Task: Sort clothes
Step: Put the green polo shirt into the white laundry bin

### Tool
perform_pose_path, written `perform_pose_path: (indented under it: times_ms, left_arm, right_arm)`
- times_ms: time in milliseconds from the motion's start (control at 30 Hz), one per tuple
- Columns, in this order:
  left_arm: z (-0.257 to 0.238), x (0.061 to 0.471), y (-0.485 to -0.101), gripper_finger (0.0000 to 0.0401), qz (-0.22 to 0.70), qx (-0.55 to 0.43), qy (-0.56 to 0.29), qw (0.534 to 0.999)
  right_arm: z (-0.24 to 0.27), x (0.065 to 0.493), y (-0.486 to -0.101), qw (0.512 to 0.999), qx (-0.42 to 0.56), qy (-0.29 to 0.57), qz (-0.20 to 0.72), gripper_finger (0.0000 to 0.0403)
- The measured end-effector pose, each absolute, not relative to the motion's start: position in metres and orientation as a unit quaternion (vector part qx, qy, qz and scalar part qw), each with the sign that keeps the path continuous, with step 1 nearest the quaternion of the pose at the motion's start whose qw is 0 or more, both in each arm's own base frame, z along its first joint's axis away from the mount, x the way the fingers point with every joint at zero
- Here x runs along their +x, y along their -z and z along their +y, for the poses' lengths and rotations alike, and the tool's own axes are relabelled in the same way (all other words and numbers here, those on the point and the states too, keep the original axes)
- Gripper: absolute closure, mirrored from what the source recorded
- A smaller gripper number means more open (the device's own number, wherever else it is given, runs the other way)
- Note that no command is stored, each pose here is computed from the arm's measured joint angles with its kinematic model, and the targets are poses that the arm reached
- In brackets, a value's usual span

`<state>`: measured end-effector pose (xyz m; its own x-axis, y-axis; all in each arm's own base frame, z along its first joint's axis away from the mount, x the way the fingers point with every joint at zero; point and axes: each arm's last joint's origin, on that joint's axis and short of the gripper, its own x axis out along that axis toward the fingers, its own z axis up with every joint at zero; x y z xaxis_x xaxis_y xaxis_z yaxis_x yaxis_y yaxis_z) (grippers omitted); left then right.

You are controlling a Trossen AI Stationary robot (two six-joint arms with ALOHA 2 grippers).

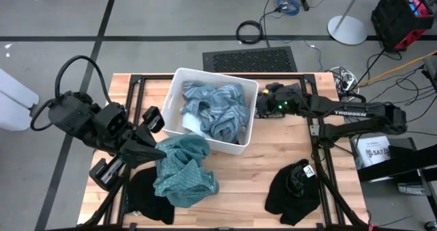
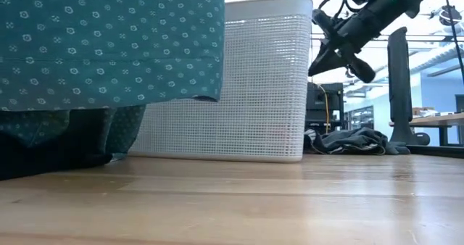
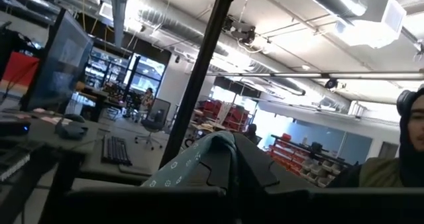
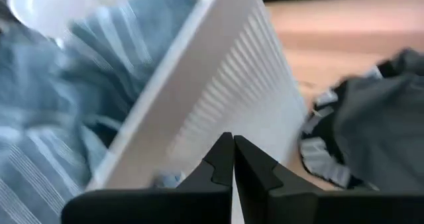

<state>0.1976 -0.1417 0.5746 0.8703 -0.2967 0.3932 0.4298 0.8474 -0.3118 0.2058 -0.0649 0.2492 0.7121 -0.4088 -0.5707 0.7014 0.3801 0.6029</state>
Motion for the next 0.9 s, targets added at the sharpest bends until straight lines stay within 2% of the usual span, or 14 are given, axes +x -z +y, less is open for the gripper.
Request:
perform_pose_path:
  times_ms: [133, 233, 500, 667, 767, 900]
  left_arm:
    - [-0.143, 0.197, -0.574, 0.0390, -0.162, -0.206, 0.197, 0.945]
    - [-0.146, 0.195, -0.573, 0.0390, -0.155, -0.205, 0.203, 0.945]
    - [-0.152, 0.195, -0.564, 0.0390, -0.108, -0.185, 0.198, 0.957]
    - [-0.150, 0.198, -0.552, 0.0390, -0.055, -0.184, 0.136, 0.972]
    - [-0.150, 0.200, -0.548, 0.0390, -0.038, -0.186, 0.127, 0.974]
    - [-0.150, 0.200, -0.547, 0.0390, -0.034, -0.186, 0.126, 0.974]
  right_arm:
    - [-0.050, 0.201, -0.255, 0.818, 0.419, 0.341, 0.199, 0.0403]
    - [-0.032, 0.195, -0.268, 0.835, 0.401, 0.305, 0.222, 0.0403]
    - [0.027, 0.188, -0.282, 0.840, 0.421, 0.076, 0.335, 0.0403]
    - [0.063, 0.200, -0.285, 0.847, 0.419, -0.015, 0.327, 0.0403]
    - [0.080, 0.212, -0.282, 0.853, 0.420, -0.033, 0.309, 0.0403]
    - [0.097, 0.228, -0.265, 0.856, 0.420, 0.010, 0.302, 0.0403]
